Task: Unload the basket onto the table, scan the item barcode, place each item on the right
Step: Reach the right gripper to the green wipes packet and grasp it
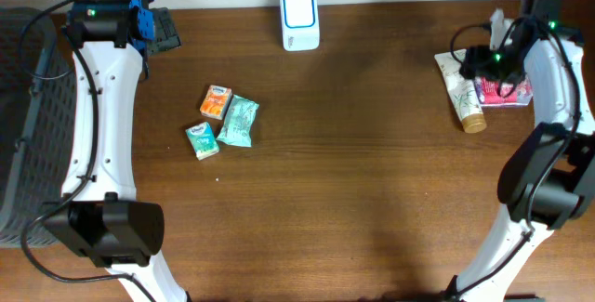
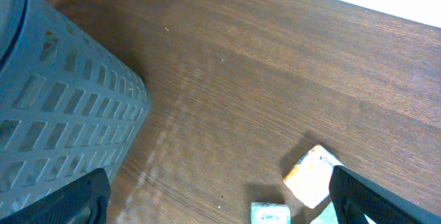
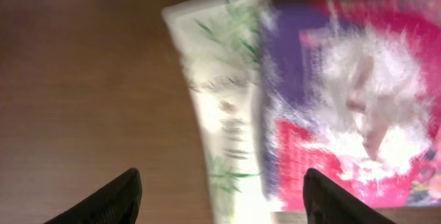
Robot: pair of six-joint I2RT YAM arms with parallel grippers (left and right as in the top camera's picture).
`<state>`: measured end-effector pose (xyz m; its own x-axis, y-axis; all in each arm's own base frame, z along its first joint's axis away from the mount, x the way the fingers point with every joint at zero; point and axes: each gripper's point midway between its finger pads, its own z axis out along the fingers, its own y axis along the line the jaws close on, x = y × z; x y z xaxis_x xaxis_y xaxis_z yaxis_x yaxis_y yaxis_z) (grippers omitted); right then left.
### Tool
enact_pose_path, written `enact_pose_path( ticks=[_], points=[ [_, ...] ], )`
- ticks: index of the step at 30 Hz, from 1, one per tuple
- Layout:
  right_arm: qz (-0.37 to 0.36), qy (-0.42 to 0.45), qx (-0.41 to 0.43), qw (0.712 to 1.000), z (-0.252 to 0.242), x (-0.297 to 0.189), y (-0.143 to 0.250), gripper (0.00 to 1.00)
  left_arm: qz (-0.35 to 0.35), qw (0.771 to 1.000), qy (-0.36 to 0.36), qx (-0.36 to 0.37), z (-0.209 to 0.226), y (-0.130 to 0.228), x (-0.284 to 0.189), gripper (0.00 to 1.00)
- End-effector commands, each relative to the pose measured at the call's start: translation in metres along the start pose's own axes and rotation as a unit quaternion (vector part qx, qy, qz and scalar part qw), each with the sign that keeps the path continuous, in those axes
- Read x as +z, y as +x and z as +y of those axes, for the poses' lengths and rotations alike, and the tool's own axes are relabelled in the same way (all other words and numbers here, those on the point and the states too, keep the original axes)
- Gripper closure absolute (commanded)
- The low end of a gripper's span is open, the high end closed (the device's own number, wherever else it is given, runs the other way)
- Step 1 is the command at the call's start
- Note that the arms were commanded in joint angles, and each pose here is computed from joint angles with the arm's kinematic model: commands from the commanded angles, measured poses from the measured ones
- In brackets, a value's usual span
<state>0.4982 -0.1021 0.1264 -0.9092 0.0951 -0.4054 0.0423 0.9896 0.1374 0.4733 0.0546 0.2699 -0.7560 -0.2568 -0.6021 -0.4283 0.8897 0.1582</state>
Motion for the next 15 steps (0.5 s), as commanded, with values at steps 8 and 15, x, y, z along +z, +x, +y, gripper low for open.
enact_pose_path(
  ticks=[8,15],
  points=[
    [0.082,-0.331,-0.093,0.936,0.371,0.014,0.052,0.01,-0.006,1.000,-0.004,0.002,0.003,-0.004,-0.002,0.01],
    [0.151,-0.258,-0.008,0.954,0.453,0.107,0.128,0.03,-0.006,1.000,-0.004,0.002,0.003,-0.004,-0.002,0.01]
  ],
)
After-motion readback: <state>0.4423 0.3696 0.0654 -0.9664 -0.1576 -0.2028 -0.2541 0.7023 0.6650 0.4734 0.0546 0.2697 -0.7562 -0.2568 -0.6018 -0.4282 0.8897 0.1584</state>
